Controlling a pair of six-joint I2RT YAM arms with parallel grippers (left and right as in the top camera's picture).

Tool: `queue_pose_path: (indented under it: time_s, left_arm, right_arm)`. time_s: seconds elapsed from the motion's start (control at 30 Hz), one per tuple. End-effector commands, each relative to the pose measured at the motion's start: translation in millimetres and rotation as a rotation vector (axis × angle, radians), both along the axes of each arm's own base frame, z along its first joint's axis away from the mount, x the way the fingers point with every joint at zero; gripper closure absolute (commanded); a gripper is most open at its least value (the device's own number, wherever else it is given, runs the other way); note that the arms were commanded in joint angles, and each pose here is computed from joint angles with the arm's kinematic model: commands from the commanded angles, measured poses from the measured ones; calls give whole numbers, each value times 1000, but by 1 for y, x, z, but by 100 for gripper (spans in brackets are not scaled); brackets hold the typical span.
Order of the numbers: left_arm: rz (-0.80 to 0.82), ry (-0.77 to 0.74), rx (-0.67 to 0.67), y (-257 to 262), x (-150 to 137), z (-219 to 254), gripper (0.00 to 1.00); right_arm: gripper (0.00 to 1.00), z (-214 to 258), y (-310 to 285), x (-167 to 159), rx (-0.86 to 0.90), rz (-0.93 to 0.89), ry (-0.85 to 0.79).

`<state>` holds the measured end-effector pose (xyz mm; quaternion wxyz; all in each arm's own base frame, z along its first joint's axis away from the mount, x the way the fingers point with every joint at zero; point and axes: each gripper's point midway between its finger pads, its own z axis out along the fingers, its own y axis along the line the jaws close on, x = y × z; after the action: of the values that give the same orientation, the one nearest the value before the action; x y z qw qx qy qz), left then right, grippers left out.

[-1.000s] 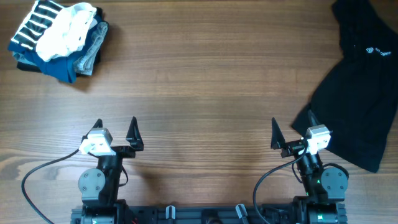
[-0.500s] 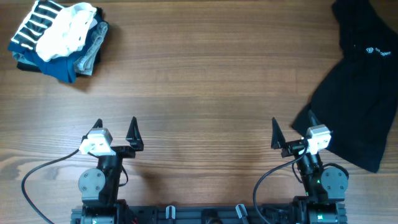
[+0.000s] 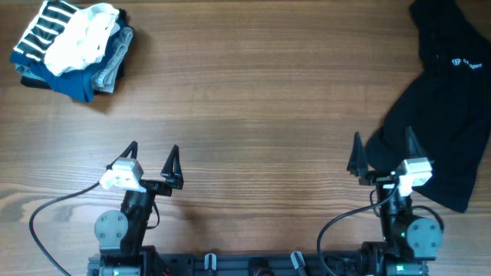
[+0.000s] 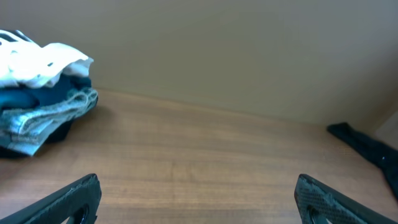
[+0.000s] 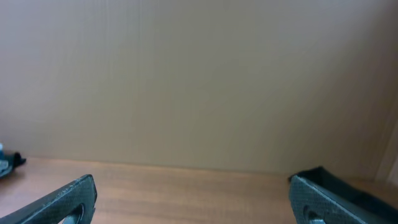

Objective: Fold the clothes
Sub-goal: 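Grasp the black polo shirt with the right gripper and drag it leftward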

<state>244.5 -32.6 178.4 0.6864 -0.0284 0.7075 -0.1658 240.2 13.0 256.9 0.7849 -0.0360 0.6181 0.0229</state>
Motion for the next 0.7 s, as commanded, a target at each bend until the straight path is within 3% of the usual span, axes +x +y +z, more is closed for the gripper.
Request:
queue_pose_path:
  time_s: [0.0,0.17,0.4,0.53,0.6,0.67]
  left_arm:
    - [8,24,-3,1,3,26,0]
    - [5,238,20,1,36,58,0]
    - [-8,669,42,2,111,68,0]
    - [2,842,45,5,144,19,0]
    - [-44,960,14,-4,152,-25,0]
    - [-118,1010,-29,-17,153,-43,0]
  right_arm:
    - [0,41,-4,7,4,-22,-4]
    - [0,63,4,66,-49,26,184]
    - [0,34,23,156,-23,163,629]
    - [0,-13,26,191,-8,185,778]
    - [0,-48,7,208,-6,87,849]
    - [0,-92,-42,216,141,-89,953]
